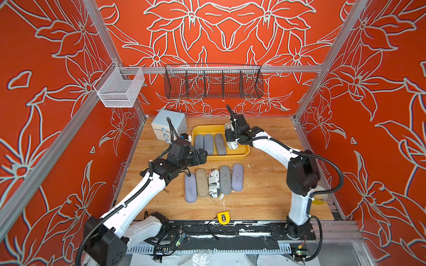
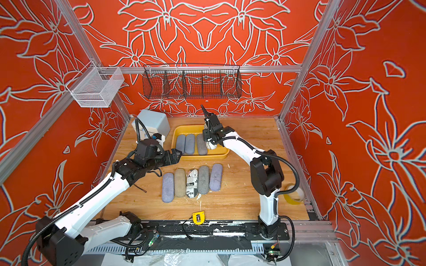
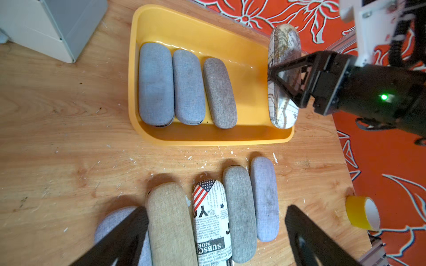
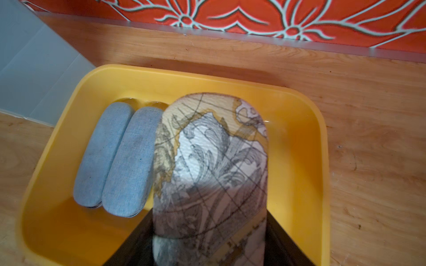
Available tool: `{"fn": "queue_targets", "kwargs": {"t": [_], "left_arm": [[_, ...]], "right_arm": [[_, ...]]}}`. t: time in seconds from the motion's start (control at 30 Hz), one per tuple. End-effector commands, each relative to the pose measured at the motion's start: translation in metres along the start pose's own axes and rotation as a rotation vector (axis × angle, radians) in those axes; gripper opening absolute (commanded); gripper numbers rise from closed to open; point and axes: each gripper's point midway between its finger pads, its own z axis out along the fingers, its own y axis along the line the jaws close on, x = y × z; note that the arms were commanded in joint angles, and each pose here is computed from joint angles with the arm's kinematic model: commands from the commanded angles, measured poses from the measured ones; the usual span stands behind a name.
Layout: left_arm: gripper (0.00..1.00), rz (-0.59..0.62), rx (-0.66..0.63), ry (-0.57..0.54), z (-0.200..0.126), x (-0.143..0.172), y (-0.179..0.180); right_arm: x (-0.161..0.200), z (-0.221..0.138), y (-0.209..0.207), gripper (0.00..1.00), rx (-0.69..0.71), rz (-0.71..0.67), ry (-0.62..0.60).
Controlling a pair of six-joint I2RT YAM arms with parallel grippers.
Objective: Put the glasses cases into the storage boxes
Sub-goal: Place the glasses case in the storage box.
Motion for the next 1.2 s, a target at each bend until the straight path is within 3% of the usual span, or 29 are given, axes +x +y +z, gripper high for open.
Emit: {"fn": "queue_targets", "kwargs": {"t": [0.0,0.3,0.7,1.17], "left_arm": [[0.93,-0.022,-0.024,-0.015,-0.004,0.004,0.011],[0.94,-0.034,-0.036,0.017,0.000,0.022,0.021],[0.94,-0.026,-0.029,0.016,0.002,0.021,0.019],[0.94,-0.026,-0.036,0.025,0.004,0.023,0.021]], "right_arm": [[-0.009,0.013,0.005,0.60,-0.016,-0.037,-0.005],[-0.003,0.046,-0.009,0.60,0.014,-0.061,0.046],[0.016,0.076,-0.019,0.60,0.025,-0.034,0.118],[0.027,0.093,-0.019,0.63,0.028,-0.010,0.157]]}}
